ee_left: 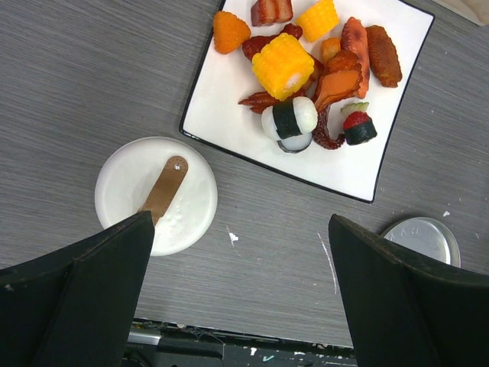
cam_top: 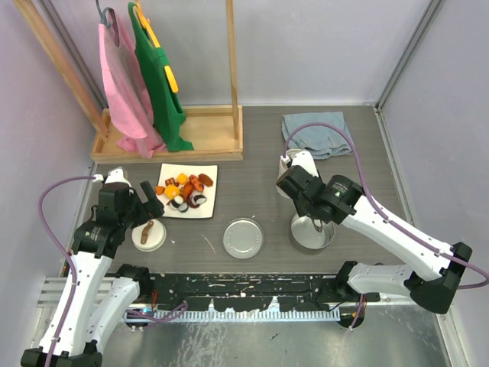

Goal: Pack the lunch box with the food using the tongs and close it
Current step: Place the fake food in the packing box, then pick up the fake food from the plate.

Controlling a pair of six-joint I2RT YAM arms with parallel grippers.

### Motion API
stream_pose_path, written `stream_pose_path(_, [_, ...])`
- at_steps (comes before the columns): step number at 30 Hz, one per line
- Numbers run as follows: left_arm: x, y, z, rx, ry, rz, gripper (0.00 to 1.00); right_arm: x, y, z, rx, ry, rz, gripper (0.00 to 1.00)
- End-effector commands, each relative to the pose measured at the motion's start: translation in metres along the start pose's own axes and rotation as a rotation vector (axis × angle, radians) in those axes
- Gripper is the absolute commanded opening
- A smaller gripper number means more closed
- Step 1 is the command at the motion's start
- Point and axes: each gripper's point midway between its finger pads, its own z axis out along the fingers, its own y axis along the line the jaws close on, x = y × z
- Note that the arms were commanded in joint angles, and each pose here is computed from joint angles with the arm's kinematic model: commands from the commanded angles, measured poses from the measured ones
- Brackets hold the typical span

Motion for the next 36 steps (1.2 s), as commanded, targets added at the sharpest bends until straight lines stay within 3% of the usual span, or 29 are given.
stream_pose_path(1, [-0.016, -0.01, -0.005, 0.034, -0.049, -0.012, 0.98, -0.021, 0.0, -0.002, 0.008, -0.071, 0.042, 0.45])
stream_pose_path(10, [-0.016, -0.01, -0.005, 0.036, -0.046, -0.012, 0.98, -0.047, 0.006, -0.017, -0.057, -0.145, 0.1, 0.5])
stream_pose_path(19, [-0.016, -0.011, -0.005, 0.037, -0.046, -0.012, 0.98, -0.095, 0.034, -0.038, -0.238, -0.292, 0.157, 0.5])
stream_pose_path(26, [-0.016, -0.01, -0.005, 0.034, -0.049, -0.013, 0.98, -0.116, 0.113, -0.044, -0.584, -0.3, 0.157, 0.5])
stream_pose_path(36, [-0.019, -0.006, -0.007, 0.013, -0.065, -0.024, 0.98, -0.118, 0.195, -0.02, -0.725, -0.195, 0.002, 0.5])
